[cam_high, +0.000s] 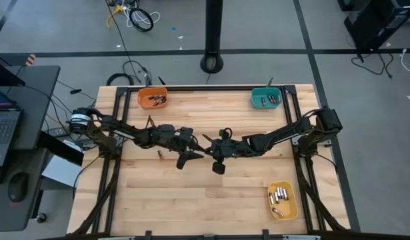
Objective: Sort batteries
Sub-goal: Put the black-orange battery into the orange bin, then put the black-red battery into the blue bin
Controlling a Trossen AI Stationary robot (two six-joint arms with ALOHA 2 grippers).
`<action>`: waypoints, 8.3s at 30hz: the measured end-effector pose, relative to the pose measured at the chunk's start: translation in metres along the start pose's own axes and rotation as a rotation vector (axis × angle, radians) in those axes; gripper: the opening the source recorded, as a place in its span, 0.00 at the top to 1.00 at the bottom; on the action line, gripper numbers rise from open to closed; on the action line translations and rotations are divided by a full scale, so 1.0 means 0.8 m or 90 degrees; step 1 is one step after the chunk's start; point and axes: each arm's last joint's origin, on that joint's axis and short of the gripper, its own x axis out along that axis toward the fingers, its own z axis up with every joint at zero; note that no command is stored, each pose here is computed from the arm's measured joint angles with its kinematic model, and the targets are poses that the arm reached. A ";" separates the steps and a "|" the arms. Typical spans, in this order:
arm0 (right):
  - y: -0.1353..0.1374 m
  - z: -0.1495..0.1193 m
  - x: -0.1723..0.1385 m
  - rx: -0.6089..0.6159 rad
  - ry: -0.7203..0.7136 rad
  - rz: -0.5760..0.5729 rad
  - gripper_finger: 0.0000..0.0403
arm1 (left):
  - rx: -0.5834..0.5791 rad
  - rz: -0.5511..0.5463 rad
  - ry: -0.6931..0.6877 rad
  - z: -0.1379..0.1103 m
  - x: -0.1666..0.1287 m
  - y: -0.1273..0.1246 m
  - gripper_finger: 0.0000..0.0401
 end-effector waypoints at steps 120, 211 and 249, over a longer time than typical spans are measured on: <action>-0.037 0.018 -0.094 0.026 0.004 -0.175 0.54 | -0.172 0.829 0.171 0.025 -0.236 0.192 0.86; -0.041 -0.033 -0.078 0.018 -0.063 -0.106 0.96 | 0.512 0.111 0.783 -0.058 -0.080 -0.018 0.66; -0.033 -0.035 -0.080 0.012 -0.061 -0.081 0.95 | -0.149 0.425 0.560 -0.047 -0.015 -0.018 0.66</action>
